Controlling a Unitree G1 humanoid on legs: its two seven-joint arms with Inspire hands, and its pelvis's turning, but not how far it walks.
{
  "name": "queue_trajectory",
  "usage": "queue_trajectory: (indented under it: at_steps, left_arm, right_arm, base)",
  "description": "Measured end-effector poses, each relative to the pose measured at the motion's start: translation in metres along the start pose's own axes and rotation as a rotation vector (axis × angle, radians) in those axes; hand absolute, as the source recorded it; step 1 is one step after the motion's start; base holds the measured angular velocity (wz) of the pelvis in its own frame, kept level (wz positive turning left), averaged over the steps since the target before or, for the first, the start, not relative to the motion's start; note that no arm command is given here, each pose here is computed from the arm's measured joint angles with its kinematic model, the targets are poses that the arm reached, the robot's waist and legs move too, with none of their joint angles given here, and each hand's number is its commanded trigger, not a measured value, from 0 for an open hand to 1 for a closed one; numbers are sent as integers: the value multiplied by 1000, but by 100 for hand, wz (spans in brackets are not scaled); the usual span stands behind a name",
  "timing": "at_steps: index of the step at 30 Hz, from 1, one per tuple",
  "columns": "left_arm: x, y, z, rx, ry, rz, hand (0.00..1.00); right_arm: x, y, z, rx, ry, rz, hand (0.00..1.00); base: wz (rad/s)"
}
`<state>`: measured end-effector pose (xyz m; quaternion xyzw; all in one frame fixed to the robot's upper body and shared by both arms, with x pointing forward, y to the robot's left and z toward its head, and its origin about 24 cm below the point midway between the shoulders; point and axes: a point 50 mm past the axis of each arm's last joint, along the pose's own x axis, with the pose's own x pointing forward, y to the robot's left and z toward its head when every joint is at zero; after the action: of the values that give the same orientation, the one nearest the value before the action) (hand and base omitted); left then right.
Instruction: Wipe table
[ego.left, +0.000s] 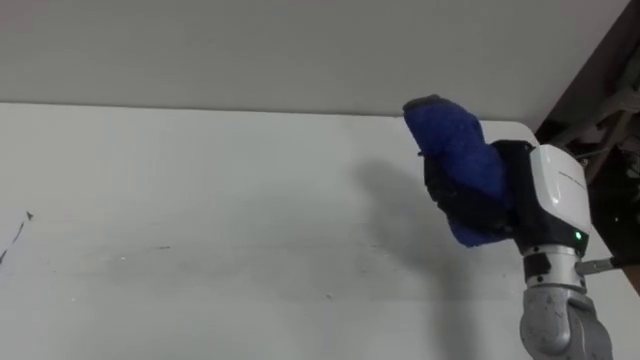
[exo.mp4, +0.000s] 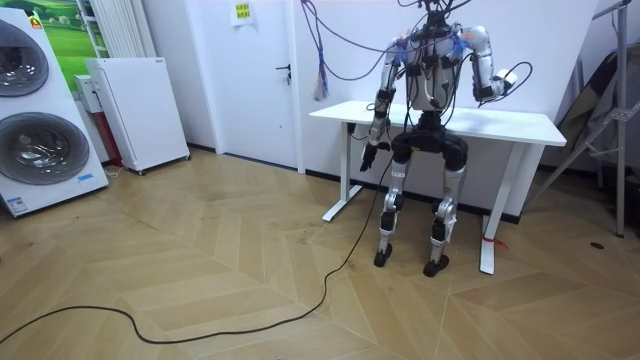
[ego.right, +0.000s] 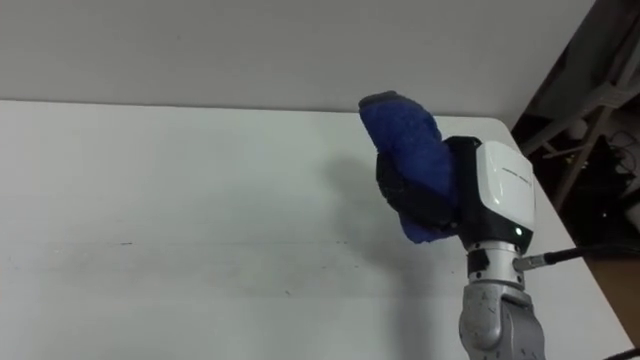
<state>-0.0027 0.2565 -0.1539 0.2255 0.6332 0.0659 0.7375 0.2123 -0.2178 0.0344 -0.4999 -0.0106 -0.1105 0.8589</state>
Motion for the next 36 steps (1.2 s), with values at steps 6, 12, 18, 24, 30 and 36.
queue_trajectory:
  at_steps: [6,12,18,24,30,36]
  left_arm:
    - [0,5,-4,4,6,-8,0]
    - [0,11,-10,-24,15,8,0]
    - [1,12,-3,-19,-5,10,0]
    - [1,11,-3,-12,-9,17,0]
    - [1,10,-1,-10,-25,30,0]
    - [0,9,-1,-4,-27,25,0]
  right_arm:
    - [2,-10,-13,-28,34,-29,100]
    - [1,-18,-31,-47,102,-65,100]
    - [-10,-8,-37,-72,114,-11,12]
    - [-37,32,-41,-108,129,198,0]
    - [-44,47,-40,-102,125,283,0]
    - [-44,47,-39,-97,118,285,0]
  base:
    - [1]
    - [1]
    - [0]
    - [-2]
    - [0]
    - [0]
